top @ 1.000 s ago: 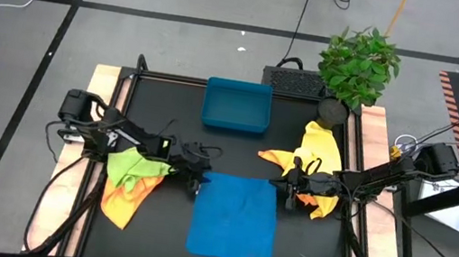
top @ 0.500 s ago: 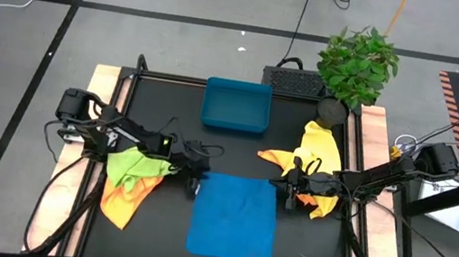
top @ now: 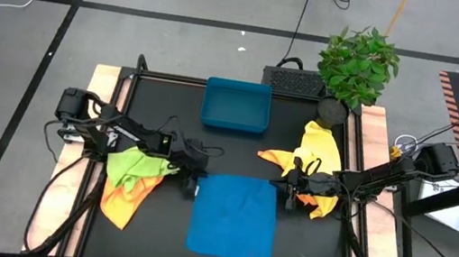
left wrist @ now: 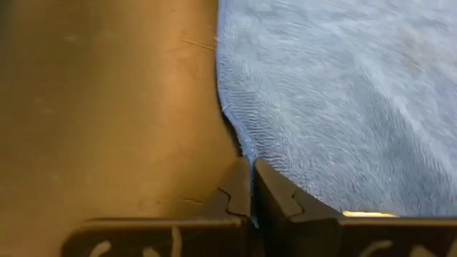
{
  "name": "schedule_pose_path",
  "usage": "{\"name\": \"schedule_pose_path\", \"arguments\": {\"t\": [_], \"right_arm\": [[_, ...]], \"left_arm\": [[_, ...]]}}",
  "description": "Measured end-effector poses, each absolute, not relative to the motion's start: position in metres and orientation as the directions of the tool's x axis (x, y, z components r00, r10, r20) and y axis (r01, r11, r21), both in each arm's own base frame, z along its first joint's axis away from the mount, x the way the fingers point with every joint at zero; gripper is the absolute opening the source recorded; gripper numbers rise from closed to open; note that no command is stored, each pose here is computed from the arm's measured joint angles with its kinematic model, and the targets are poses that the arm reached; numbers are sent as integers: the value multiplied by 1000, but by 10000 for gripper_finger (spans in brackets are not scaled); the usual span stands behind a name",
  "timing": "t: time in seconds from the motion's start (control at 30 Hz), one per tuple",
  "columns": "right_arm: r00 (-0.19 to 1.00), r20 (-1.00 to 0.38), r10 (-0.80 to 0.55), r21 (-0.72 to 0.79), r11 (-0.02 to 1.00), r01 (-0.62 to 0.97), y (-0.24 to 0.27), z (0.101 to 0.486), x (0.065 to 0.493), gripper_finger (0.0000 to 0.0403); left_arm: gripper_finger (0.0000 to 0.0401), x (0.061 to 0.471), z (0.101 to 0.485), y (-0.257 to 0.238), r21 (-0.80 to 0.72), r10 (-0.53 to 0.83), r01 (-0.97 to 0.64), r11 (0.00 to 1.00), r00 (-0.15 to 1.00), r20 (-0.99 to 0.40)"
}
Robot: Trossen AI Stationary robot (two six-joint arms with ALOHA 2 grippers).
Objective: Fold microfiber towels
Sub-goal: Fold the blue microfiber cloth
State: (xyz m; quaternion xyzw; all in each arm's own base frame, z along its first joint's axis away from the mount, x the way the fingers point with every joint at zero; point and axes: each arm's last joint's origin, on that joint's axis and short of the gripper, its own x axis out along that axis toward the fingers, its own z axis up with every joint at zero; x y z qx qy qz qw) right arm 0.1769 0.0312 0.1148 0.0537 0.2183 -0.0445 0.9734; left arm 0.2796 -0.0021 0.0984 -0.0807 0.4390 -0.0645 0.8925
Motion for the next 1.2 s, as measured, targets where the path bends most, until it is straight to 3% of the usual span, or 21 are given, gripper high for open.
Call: {"name": "schedule_pose_path", "arguments": {"t": [0.17,0.4,0.57,0.63,0.77,1.2], "right_arm": [[909,-412,-63,85,991,108,31,117,178,0],[927,-366,-83,73,990,117,27,124,179,0],[842,-513,-166,-6,982,190,19,136,192,0],[803,-568,-179,-32,980,196,18,145,199,0],[820,-546,-171,-69,985,159,21,164,209,0],[855,-504,-121,-91,992,86,32,179,210,0]], "left_arm": [[4,280,116,-3,-161,-181,89,983,615,-767],[2,275,154,0,45,16,29,999,638,-770],[1,270,178,0,163,116,3,987,689,-716],[1,269,183,1,174,124,-1,985,702,-702],[1,266,196,-4,183,115,10,983,741,-662],[0,253,193,-44,281,127,119,952,683,-720]]}}
